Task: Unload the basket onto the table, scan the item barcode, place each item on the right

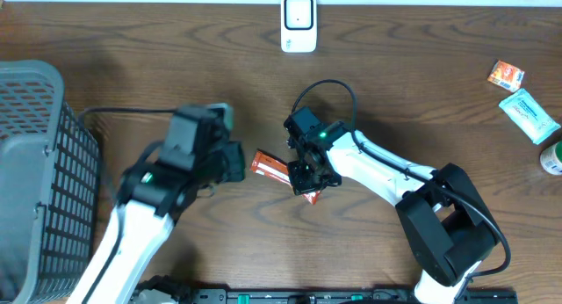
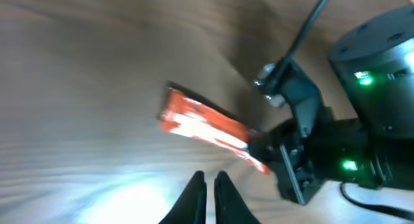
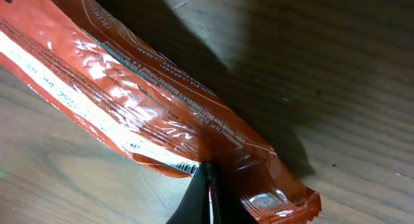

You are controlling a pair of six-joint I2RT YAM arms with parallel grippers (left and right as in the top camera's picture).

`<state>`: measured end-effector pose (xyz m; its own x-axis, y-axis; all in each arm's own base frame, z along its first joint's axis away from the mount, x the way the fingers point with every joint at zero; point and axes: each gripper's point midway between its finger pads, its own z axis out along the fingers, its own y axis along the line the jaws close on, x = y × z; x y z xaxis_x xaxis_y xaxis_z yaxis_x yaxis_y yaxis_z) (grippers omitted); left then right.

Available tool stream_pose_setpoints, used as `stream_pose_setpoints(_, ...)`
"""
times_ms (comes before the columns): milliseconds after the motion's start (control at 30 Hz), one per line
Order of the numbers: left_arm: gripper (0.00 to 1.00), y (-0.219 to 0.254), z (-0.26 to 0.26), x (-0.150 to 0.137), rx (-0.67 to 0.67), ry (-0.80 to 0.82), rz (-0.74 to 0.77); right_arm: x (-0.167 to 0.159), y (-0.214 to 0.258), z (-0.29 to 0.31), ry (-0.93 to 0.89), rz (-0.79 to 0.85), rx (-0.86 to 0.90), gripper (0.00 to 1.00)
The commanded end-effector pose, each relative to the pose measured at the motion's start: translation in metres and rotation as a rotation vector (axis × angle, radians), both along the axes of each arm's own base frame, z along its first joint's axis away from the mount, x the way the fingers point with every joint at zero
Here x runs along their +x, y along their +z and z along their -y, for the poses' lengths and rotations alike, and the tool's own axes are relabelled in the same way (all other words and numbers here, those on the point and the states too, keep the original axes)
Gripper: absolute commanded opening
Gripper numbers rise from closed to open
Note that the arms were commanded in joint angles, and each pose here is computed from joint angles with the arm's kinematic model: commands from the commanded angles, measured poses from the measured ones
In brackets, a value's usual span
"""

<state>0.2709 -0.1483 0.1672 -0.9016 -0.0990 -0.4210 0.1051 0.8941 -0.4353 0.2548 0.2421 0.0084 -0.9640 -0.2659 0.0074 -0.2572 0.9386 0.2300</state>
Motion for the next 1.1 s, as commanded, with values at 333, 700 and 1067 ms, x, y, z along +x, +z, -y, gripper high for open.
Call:
stream_pose_setpoints(333,0.07,-0.047,0.054,0.003,-0.406,-0.171,-0.353,0.002,-0.009,0.016,-0.058,-0.031,-0.019,0.01)
stream_pose_setpoints(700,0.07,-0.093,0.045,0.006,-0.507,-0.29,-0.414,-0.001,-0.008,0.011,-0.047,-0.05,0.008,0.01)
stream_pose_setpoints(1067,0.07,-0.13,0.048,0.019,-0.503,-0.366,-0.355,-0.004,-0.007,0.007,-0.043,-0.062,0.025,0.01)
